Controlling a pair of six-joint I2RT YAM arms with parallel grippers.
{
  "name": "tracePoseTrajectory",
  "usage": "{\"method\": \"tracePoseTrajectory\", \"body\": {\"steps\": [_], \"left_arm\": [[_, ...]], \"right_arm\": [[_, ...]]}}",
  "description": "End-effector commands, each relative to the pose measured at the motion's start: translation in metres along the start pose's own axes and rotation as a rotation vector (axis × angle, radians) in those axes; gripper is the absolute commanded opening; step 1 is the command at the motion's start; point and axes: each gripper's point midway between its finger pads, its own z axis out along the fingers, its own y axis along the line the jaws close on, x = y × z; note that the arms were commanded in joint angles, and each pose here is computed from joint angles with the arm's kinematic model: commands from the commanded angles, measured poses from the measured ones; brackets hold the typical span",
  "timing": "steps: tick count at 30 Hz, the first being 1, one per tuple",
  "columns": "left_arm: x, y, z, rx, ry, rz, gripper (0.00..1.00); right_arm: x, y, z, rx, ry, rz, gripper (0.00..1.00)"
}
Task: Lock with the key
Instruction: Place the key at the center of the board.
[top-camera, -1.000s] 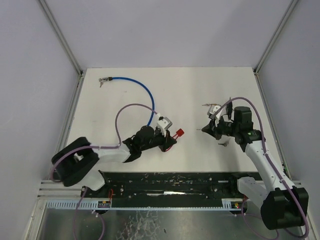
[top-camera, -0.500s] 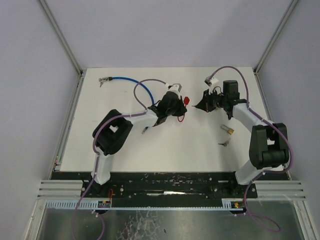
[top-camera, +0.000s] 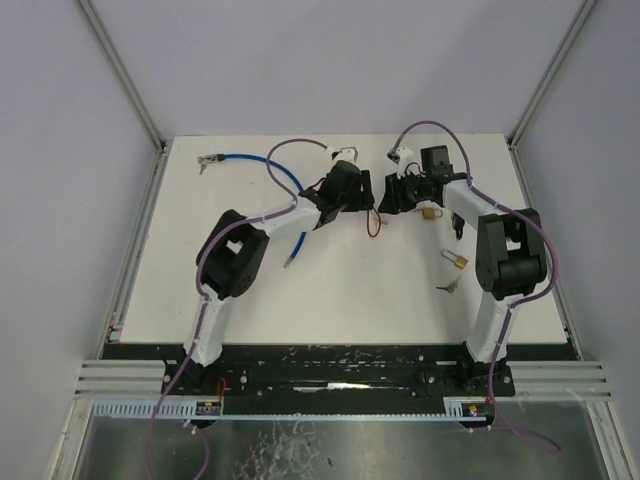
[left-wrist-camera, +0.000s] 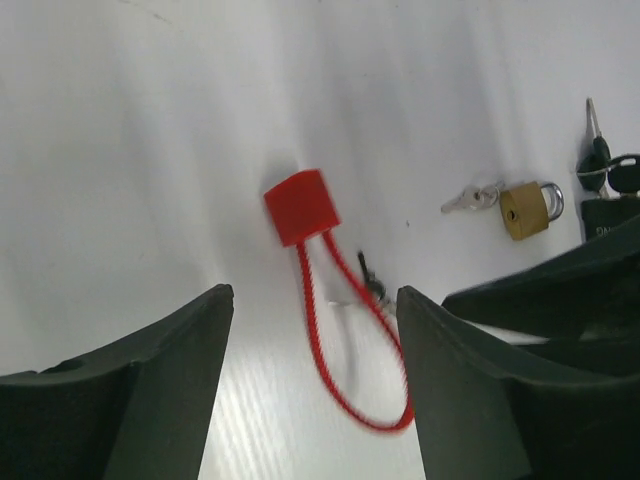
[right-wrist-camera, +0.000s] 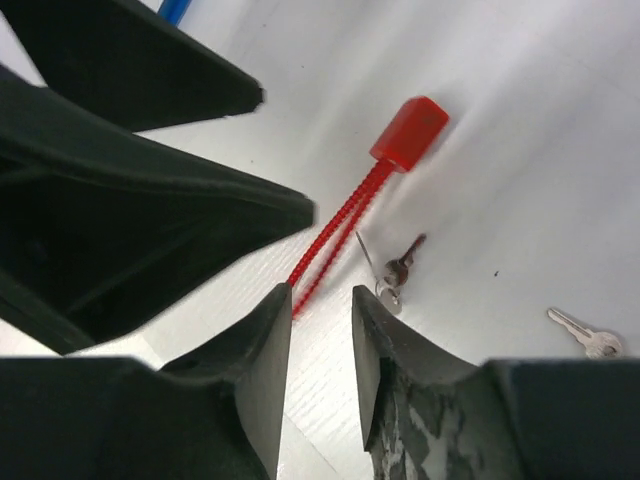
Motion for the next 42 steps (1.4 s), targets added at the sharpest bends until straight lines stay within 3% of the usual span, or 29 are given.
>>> {"method": "tracePoseTrajectory", "body": {"steps": [1, 5, 8, 11, 13, 15, 18, 22, 26, 32, 42], "left_arm": [[-0.064, -0.013, -0.059, 0.027, -0.198, 0.095, 0.66], [-0.097, -0.023, -0.135, 0.137, -0.407, 0.166, 0.67], [-0.103, -0.019, -0.189, 0.191, -0.532, 0.221, 0.78], [-0.085, -0.012, -0.226, 0.244, -0.541, 0.27, 0.9], [-0.061, -0.007, -0.238, 0.297, -0.513, 0.319, 0.91], [-0.048, 0.007, -0.245, 0.274, -0.509, 0.298, 0.94], [-0.024, 0.034, -0.237, 0.179, -0.426, 0.264, 0.95], [0.01, 0.079, -0.212, -0.029, -0.253, 0.269, 0.92], [0.025, 0.111, -0.19, -0.193, -0.153, 0.327, 0.85], [0.054, 0.124, -0.149, -0.253, 0.01, 0.372, 0.75], [0.074, 0.149, -0.114, -0.381, 0.093, 0.382, 0.63]], "right_arm": [[-0.04, 0.016, -0.045, 0.075, -0.101, -0.187, 0.4], [-0.064, 0.044, -0.09, 0.102, -0.22, -0.339, 0.41], [-0.072, 0.08, -0.127, 0.071, -0.308, -0.501, 0.4], [-0.074, 0.116, -0.169, 0.072, -0.409, -0.654, 0.39], [-0.065, 0.13, -0.184, 0.044, -0.449, -0.724, 0.41], [-0.05, 0.138, -0.191, 0.021, -0.487, -0.76, 0.53], [-0.011, 0.136, -0.178, -0.013, -0.487, -0.715, 0.77], [0.024, 0.135, -0.17, -0.05, -0.467, -0.708, 0.92], [0.024, 0.141, -0.182, -0.073, -0.464, -0.703, 0.98], [0.041, 0.149, -0.177, -0.172, -0.396, -0.71, 0.99], [0.043, 0.142, -0.172, -0.177, -0.336, -0.642, 0.98]]}}
